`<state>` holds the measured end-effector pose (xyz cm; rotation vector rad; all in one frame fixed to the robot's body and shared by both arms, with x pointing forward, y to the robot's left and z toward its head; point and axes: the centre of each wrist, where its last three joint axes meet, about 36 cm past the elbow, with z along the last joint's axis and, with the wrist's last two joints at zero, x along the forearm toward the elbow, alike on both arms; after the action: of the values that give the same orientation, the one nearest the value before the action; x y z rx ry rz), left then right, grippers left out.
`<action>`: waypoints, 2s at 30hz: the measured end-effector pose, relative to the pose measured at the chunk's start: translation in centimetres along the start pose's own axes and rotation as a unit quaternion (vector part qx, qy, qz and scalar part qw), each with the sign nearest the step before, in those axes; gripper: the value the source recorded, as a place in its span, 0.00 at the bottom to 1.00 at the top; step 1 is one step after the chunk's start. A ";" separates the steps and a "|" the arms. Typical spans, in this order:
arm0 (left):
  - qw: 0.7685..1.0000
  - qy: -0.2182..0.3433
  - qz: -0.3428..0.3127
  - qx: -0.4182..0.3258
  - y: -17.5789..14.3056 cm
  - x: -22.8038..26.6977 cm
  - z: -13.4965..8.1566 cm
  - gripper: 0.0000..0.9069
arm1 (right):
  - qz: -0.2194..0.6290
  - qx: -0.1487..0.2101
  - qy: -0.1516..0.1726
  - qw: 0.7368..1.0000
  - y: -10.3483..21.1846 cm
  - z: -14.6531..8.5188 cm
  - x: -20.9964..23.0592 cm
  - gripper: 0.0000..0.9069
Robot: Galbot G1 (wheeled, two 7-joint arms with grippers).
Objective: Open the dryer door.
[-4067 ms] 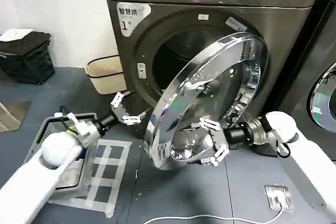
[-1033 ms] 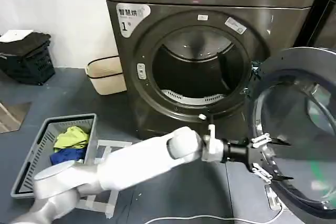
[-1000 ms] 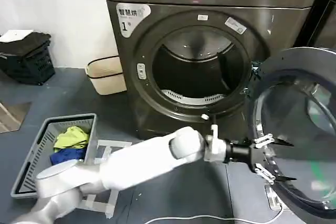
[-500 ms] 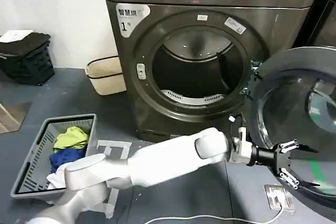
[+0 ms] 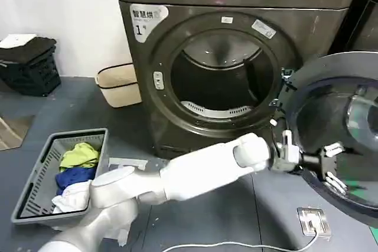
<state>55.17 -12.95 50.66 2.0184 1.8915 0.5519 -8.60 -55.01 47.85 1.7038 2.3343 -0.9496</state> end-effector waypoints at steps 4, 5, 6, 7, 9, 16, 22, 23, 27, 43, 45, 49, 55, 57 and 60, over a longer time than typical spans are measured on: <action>0.999 0.026 -0.028 0.014 1.0 0.8 1.2 1.00 | -0.001 0.001 -0.001 1.000 0.0 0.0 0.0 1.00; 0.999 0.032 -0.033 0.017 1.2 1.0 1.5 1.00 | -0.001 0.001 -0.001 1.000 0.0 0.1 0.0 1.00; 0.998 0.038 -0.041 0.021 1.5 1.2 1.8 1.00 | -0.001 0.001 -0.001 1.000 0.1 0.1 0.0 1.00; 0.998 0.043 -0.046 0.024 1.7 1.3 2.0 1.00 | 0.000 0.001 -0.001 1.000 0.1 0.1 0.0 1.00; 0.997 0.054 -0.056 0.027 1.8 1.5 2.2 1.00 | 0.000 0.004 0.000 1.000 0.2 0.2 0.1 1.00; 0.993 0.073 -0.083 0.044 2.0 1.9 2.8 1.00 | 0.003 0.009 0.001 1.000 0.2 0.6 0.2 1.00; 0.991 0.077 -0.099 0.052 1.8 1.9 3.1 1.00 | 0.006 0.007 0.002 1.000 0.5 0.8 0.3 1.00; 0.990 0.078 -0.105 0.056 1.6 1.9 3.1 1.00 | 0.006 0.006 0.001 1.000 0.6 0.8 0.3 1.00; 0.984 0.077 -0.133 0.087 1.1 1.7 3.0 1.00 | 0.006 0.006 0.002 1.000 0.8 0.9 0.3 1.00; 0.988 -0.019 -0.016 0.154 -3.1 -1.0 -4.2 1.00 | -0.002 0.002 0.044 0.999 1.9 2.6 1.0 1.00; 0.988 -0.042 0.003 0.152 -4.4 -1.4 -6.1 1.00 | -0.003 0.004 0.053 0.999 2.2 2.7 1.0 1.00; 0.988 -0.053 0.020 0.142 -6.2 1.6 -7.3 1.00 | -0.001 0.000 0.080 0.997 3.0 3.1 1.2 1.00; 0.990 -0.026 0.000 0.137 -7.2 10.3 -6.8 1.00 | -0.001 -0.005 0.118 0.993 3.9 3.8 1.4 1.00; 0.991 -0.023 -0.007 0.133 -7.4 12.8 -7.2 1.00 | 0.002 -0.008 0.127 0.992 4.3 3.7 0.9 1.00; 0.992 -0.016 -0.014 0.122 -7.8 15.8 -7.9 1.00 | -0.007 -0.013 0.119 0.993 5.2 3.1 -1.3 1.00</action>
<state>45.35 3.12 54.79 2.1287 2.0504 0.2909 -4.37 -56.80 43.77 1.8868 2.4937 -0.7498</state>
